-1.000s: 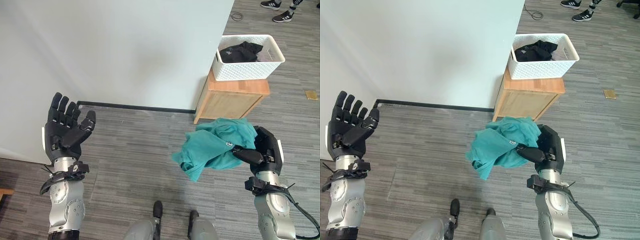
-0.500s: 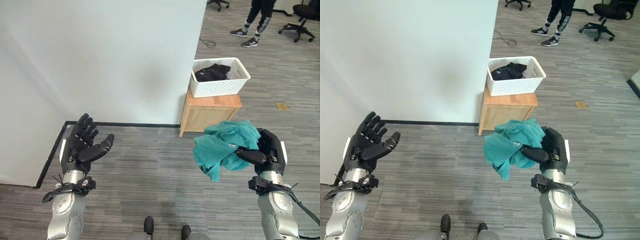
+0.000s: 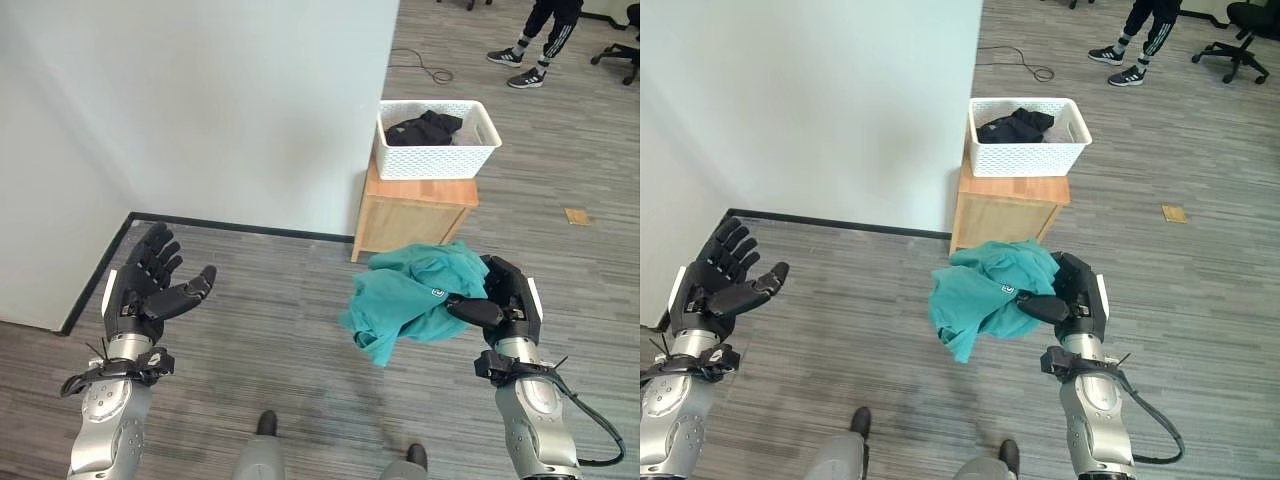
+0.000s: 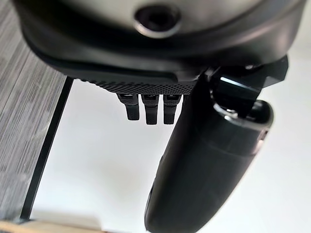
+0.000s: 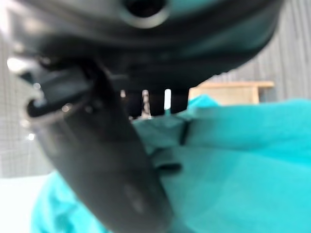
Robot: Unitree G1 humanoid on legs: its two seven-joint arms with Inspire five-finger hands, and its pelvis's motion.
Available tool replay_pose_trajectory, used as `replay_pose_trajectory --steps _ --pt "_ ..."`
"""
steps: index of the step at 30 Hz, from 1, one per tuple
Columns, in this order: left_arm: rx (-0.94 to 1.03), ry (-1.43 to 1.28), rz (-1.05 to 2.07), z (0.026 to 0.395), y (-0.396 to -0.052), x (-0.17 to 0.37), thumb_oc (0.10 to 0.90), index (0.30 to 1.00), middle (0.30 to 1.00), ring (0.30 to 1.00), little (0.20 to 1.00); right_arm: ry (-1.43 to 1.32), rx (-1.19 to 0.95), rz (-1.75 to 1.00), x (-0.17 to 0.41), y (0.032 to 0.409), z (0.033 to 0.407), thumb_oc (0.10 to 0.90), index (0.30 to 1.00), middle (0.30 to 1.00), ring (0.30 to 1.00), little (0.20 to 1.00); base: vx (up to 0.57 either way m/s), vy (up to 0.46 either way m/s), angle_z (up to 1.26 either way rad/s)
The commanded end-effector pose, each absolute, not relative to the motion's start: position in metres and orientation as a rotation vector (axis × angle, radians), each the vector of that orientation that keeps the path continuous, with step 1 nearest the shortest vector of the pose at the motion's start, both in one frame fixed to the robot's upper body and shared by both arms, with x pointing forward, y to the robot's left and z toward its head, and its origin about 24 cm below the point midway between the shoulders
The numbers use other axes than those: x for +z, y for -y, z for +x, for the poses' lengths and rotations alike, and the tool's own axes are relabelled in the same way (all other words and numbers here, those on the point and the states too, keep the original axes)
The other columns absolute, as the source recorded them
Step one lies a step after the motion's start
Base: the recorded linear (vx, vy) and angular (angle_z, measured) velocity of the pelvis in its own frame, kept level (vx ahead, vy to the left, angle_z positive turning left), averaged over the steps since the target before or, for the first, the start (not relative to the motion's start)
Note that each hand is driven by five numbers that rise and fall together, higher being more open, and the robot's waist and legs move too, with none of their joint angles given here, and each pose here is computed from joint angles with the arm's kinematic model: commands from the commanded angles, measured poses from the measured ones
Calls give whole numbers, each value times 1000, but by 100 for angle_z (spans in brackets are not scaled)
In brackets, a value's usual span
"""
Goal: Pick up bed clothes into laundry basket.
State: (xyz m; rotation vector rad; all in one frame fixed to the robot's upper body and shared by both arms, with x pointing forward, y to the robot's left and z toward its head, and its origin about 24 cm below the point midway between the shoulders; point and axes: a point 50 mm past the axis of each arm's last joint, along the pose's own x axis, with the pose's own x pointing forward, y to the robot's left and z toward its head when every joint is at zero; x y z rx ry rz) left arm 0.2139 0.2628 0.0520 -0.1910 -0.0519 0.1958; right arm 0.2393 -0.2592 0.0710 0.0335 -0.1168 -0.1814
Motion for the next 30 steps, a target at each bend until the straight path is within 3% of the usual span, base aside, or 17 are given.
replay_pose_trajectory --steps 1,10,22,30 --pt "147 337 -148 224 -270 111 800 900 900 900 900 450 -99 -1 137 256 244 400 300 300 300 300 21 -248 9" --pt "94 259 -232 225 -252 87 800 900 900 900 900 395 -102 -18 128 262 242 400 300 300 300 300 -1 -425 14" --pt "60 248 -249 243 -232 86 800 900 900 900 900 297 -126 3 101 255 238 400 300 300 300 300 15 -25 22" --pt "189 210 -244 232 -256 75 800 900 900 900 900 339 -150 7 109 255 243 400 300 300 300 300 48 71 9"
